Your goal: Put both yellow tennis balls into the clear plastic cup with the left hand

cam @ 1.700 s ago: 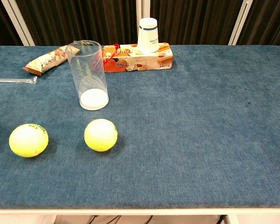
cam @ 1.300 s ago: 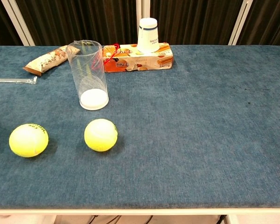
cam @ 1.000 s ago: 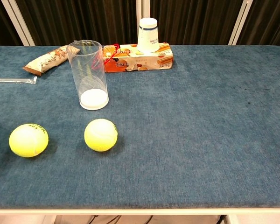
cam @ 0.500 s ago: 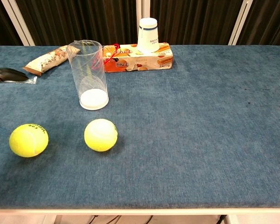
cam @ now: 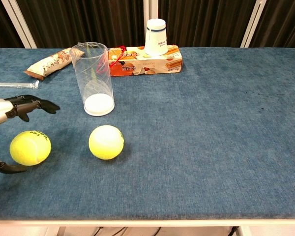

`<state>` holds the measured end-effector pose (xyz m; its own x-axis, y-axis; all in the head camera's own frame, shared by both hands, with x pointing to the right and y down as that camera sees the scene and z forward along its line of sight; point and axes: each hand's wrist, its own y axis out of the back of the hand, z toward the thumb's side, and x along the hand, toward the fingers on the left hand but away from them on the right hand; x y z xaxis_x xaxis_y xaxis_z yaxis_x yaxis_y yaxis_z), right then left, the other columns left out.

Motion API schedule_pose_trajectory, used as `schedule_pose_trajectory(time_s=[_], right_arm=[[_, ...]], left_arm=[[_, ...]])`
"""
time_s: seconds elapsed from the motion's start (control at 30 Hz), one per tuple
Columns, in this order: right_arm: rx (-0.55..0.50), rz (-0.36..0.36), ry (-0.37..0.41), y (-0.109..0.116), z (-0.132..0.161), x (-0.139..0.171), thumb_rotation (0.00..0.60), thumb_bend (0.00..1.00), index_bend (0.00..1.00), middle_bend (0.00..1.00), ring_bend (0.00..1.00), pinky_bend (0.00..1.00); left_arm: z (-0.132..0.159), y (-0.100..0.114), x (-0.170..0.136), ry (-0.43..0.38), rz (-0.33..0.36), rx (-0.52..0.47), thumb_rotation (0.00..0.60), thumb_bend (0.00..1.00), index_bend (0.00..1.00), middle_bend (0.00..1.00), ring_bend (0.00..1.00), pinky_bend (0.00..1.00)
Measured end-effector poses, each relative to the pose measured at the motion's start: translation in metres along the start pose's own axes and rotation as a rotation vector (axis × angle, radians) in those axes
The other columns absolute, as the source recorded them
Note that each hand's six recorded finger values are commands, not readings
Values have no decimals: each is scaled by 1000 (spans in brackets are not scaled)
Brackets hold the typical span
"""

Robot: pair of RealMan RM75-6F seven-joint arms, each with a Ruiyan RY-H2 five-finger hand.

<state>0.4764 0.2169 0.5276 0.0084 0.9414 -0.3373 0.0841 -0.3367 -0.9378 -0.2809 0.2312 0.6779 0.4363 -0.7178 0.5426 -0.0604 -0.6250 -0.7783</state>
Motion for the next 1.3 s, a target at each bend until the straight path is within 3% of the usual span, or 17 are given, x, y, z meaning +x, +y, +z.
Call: schedule_pose_trajectory(time_s=[0.37,0.67,0.8,1.1,1.3], right_arm=[[-3,24,-8,-4,-1,-1,600,235,0,0,0,0],[-4,20,-9,-2,0,-1,600,235,0,0,0,0],[-5,11,-4,1,1,-1,600,236,0,0,0,0],[-6,5,7,1,4,-3,600,235,0,0,0,0],[-11,-1,9,3,4,-2,600,236,0,0,0,0]], left_arm=[[-9,-7,5,33,-25,21,600,178,396,396,352,573],[-7,11,7,32,37,27,600,190,457,452,425,630],[-5,38,7,26,99,21,600,190,464,455,431,630],[19,137,24,-43,284,54,600,191,463,451,432,630],[36,165,58,-80,267,29,600,202,463,452,432,627]])
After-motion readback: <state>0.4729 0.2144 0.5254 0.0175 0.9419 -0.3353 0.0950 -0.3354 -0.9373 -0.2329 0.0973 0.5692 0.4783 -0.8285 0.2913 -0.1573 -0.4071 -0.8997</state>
